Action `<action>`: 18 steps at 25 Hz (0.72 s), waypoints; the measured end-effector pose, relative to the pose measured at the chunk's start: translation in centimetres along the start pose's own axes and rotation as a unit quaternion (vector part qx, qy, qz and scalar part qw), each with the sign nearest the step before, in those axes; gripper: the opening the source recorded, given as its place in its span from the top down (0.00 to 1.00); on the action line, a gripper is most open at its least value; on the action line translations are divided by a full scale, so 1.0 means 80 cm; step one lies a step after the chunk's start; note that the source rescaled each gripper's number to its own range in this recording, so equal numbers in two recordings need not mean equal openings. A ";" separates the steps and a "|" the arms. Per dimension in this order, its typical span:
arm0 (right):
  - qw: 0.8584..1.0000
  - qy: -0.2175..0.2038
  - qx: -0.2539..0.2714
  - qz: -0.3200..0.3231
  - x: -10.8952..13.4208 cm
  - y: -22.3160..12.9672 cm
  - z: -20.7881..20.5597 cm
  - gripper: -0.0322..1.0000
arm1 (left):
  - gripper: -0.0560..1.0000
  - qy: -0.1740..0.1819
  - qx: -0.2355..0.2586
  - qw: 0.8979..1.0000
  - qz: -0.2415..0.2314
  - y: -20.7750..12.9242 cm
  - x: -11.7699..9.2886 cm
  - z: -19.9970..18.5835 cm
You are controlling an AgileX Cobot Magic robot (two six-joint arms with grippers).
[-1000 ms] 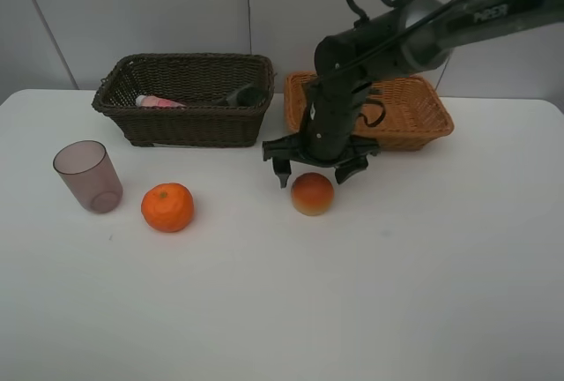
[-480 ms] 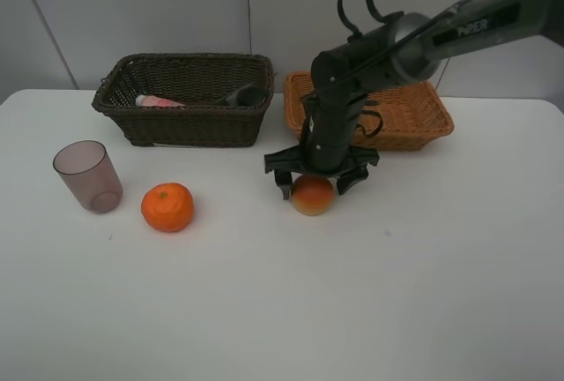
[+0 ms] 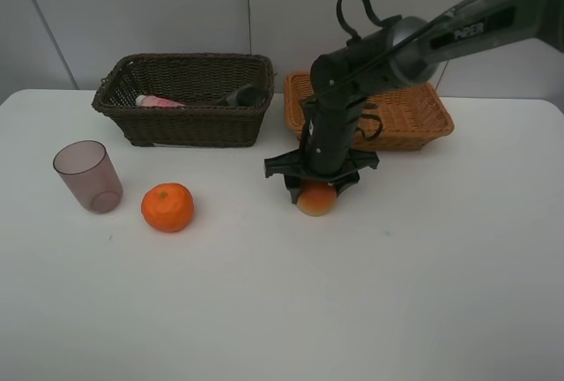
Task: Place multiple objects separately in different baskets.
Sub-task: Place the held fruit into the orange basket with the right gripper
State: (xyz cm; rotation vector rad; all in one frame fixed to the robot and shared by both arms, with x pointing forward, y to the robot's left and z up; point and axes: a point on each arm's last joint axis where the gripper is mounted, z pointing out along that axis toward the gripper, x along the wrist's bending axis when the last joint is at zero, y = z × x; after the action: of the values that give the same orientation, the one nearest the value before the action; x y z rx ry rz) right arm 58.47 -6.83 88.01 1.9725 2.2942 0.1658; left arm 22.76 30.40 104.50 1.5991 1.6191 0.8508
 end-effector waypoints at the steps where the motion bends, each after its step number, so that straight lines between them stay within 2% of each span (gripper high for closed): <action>1: 1.000 0.000 0.000 0.000 0.000 0.000 0.000 0.48 | 0.08 0.000 0.000 1.000 0.000 0.000 0.000 0.000; 18: 1.000 -0.005 0.008 -0.003 -0.001 -0.002 -0.005 0.48 | 0.08 0.000 0.000 1.000 0.000 0.000 0.000 0.000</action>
State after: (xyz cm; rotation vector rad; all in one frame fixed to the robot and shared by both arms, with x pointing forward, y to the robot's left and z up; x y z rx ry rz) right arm 58.29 -6.97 88.36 1.9691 2.3034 0.1371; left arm 22.76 30.40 104.50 1.5991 1.6191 0.8508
